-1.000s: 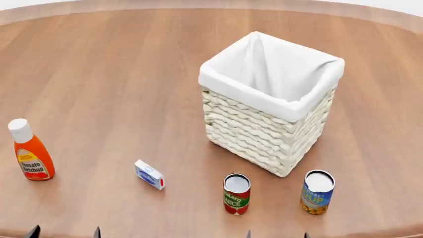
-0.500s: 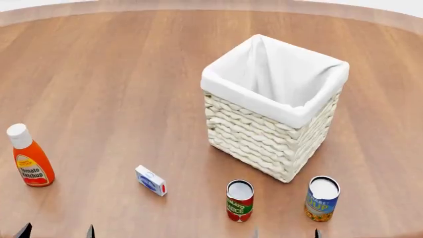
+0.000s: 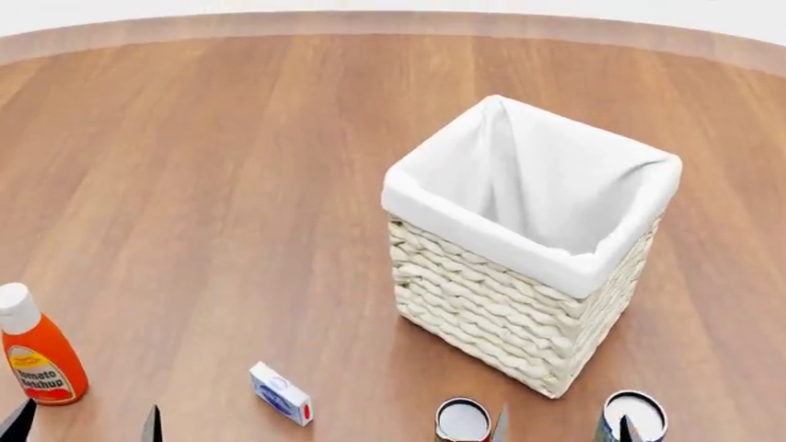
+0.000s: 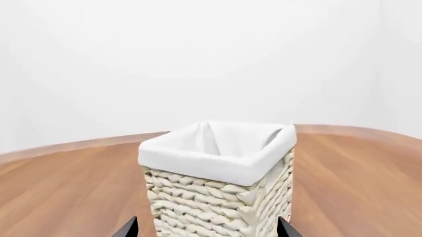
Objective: Pick up the ketchup, and put it in the basket.
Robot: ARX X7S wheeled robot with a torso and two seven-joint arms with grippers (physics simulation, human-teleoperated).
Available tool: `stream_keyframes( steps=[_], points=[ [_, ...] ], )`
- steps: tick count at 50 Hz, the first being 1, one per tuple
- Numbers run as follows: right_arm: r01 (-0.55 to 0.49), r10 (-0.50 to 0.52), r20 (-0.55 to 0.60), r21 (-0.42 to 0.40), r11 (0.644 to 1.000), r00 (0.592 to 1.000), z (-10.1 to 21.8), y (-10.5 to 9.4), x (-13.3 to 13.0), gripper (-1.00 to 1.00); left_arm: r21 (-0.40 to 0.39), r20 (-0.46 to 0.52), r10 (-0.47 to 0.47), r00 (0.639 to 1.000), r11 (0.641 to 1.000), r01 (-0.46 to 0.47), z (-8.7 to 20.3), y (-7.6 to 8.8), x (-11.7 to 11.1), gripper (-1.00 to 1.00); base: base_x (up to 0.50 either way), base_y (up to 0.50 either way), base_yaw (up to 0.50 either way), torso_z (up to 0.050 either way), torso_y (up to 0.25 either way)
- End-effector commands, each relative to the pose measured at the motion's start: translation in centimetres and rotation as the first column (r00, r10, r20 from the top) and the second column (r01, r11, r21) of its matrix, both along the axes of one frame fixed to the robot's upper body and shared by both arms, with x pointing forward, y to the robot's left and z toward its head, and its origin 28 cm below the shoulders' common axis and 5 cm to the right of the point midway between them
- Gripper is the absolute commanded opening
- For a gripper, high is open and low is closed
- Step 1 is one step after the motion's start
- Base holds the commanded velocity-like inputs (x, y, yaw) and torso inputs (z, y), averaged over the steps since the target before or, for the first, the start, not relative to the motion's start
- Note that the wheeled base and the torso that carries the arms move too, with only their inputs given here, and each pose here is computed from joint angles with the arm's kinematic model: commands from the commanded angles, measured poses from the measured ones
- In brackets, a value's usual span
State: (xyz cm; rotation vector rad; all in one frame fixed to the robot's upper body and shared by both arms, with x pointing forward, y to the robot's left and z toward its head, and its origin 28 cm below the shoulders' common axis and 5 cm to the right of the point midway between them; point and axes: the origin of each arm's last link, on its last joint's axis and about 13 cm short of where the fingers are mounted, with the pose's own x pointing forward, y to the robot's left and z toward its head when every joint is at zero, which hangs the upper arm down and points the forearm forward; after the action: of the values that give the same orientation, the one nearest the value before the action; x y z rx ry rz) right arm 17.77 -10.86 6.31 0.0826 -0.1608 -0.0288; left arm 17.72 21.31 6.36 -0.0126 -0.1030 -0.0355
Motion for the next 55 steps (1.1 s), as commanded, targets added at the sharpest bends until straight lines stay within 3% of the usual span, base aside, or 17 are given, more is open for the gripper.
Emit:
stream_keyframes(
  steps=[1,6,11,21,44,49,51,55],
  points=[
    [0.022,-0.022,0.018,0.003,1.0,1.0,0.5,-0.2,-0.3,1.0,0.007,0.019,-0.01,1.0,1.0,0.009,0.7,0.0,-0.4,1.0,0.5,0.0,0.0,0.0,0.0],
    [0.058,-0.057,0.025,-0.058,0.997,0.998,0.4,-0.2,-0.1,1.0,0.005,0.04,-0.002,0.999,1.0,0.002,1.4,0.2,-0.8,1.0,0.09,0.0,0.0,0.0,0.0],
    [0.051,-0.049,0.045,-0.056,0.997,0.998,0.4,-0.1,-0.5,1.0,-0.034,0.071,0.042,0.997,0.999,-0.04,2.5,1.3,-1.5,1.0,0.0,0.3,0.0,0.0,0.0],
    [0.069,-0.064,0.056,-0.104,0.992,0.996,0.6,-0.2,-0.4,1.0,-0.036,0.08,0.045,0.996,0.998,-0.043,2.9,1.4,-1.5,1.0,0.0,0.04,0.0,0.0,0.0],
    [0.081,-0.076,0.062,-0.095,0.992,0.995,0.8,-0.3,-0.3,1.0,-0.037,0.089,0.053,0.995,0.998,-0.05,3.2,1.6,-1.4,1.0,0.0,0.5,0.0,0.0,0.0],
    [0.092,-0.088,0.049,-0.077,0.993,0.995,0.8,-0.4,-0.3,1.0,-0.038,0.095,0.057,0.994,0.998,-0.053,3.4,1.7,-1.5,1.0,0.0,0.01,0.0,0.0,0.0],
    [0.065,-0.065,0.027,-0.025,0.998,0.998,1.0,-0.4,-0.2,1.0,-0.04,0.098,0.058,0.994,0.998,-0.055,3.5,1.7,-1.6,1.0,0.01,0.0,0.0,0.0,0.0],
    [0.075,-0.075,0.024,-0.034,0.997,0.997,1.0,-0.5,-0.3,1.0,-0.041,0.1,0.059,0.993,0.998,-0.055,3.5,1.8,-1.6,1.0,0.46,0.0,0.0,0.0,0.0]
  ],
)
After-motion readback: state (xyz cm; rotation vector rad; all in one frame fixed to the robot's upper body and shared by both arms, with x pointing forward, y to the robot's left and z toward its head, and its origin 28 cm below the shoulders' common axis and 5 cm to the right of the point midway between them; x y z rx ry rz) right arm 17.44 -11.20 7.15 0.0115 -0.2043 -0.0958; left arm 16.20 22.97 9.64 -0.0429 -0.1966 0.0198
